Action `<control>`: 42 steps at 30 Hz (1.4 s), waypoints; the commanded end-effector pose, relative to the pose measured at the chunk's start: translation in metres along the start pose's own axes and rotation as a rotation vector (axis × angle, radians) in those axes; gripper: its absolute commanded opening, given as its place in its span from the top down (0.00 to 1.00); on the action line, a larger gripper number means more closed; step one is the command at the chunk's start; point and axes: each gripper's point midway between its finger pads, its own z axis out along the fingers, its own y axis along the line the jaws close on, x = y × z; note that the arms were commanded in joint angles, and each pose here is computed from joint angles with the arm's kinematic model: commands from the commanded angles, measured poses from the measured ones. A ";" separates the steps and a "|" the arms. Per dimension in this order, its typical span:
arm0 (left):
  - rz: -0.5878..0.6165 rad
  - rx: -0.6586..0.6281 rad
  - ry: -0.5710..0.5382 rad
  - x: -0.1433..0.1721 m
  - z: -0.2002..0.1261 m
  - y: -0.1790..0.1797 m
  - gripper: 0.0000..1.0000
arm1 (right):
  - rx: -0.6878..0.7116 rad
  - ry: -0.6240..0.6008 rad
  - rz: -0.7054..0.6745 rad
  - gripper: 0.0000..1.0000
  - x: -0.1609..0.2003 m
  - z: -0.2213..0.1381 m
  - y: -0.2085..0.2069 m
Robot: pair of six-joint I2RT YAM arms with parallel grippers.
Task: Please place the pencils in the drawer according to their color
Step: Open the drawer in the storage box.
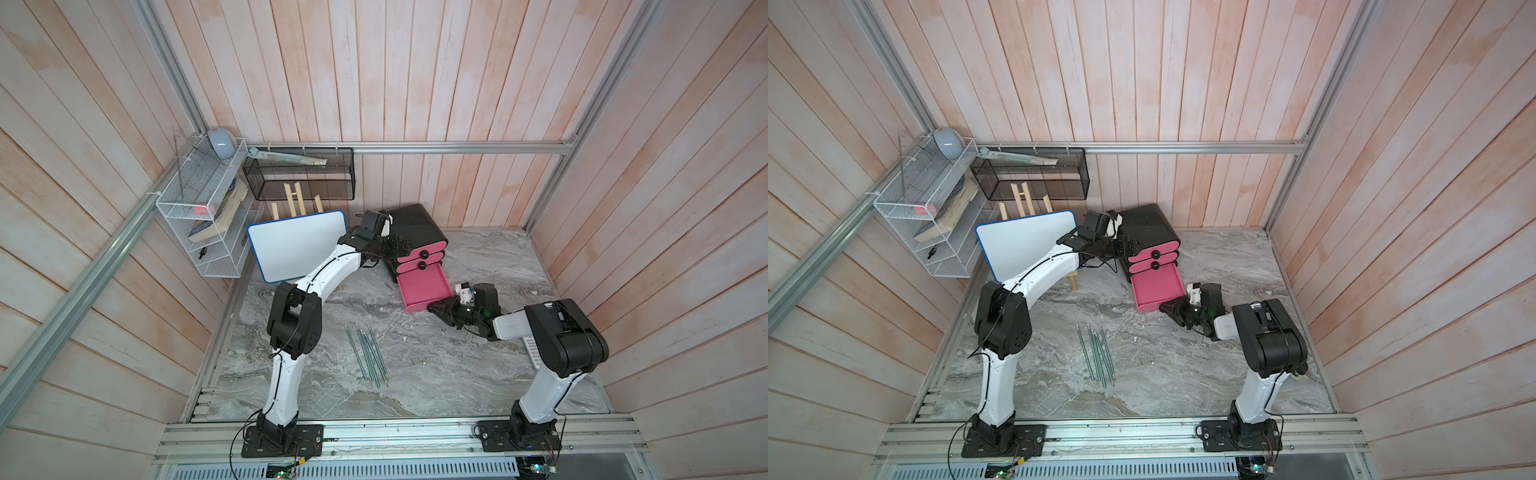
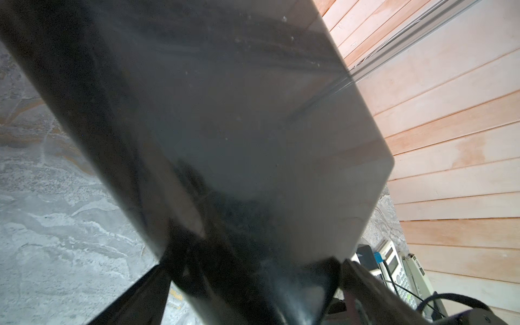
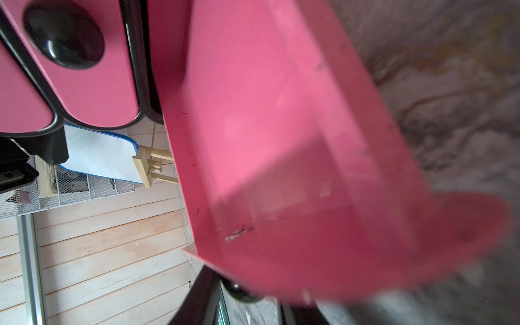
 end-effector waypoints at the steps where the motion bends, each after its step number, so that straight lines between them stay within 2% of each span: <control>1: 0.008 -0.047 0.192 0.063 0.018 0.011 0.00 | -0.040 0.032 -0.024 1.00 0.009 -0.007 0.008; 5: 0.011 -0.047 0.191 0.063 0.016 0.010 0.00 | -0.034 0.006 -0.014 0.92 0.000 -0.012 0.004; 6: 0.010 -0.045 0.191 0.063 0.015 0.009 0.00 | -0.032 0.001 -0.014 0.87 -0.002 -0.012 0.004; 8: 0.012 -0.044 0.187 0.063 0.013 0.008 0.00 | -0.034 -0.003 -0.018 0.69 -0.006 -0.013 0.005; 10: 0.012 -0.041 0.182 0.062 0.010 0.007 0.00 | -0.030 -0.006 -0.029 0.56 -0.009 -0.014 0.008; 12: 0.011 -0.039 0.178 0.062 0.007 0.006 0.00 | -0.026 -0.006 -0.038 0.47 -0.009 -0.016 0.010; 15: 0.017 -0.035 0.164 0.059 0.000 0.003 0.00 | -0.021 -0.009 -0.054 0.39 -0.009 -0.019 0.014; 21: 0.022 -0.046 0.114 0.048 -0.020 0.000 0.00 | -0.011 -0.024 -0.085 0.37 -0.004 -0.033 0.024; 29: -0.001 -0.041 0.018 0.038 -0.068 -0.003 0.00 | 0.039 -0.043 -0.179 0.38 0.012 -0.053 0.044; 35: -0.043 -0.074 -0.018 0.066 -0.106 0.008 0.00 | 0.132 -0.011 -0.326 0.39 0.042 -0.046 0.066; 42: -0.192 -0.140 -0.073 0.110 -0.150 0.043 0.00 | 0.220 0.055 -0.467 0.41 0.085 -0.013 0.087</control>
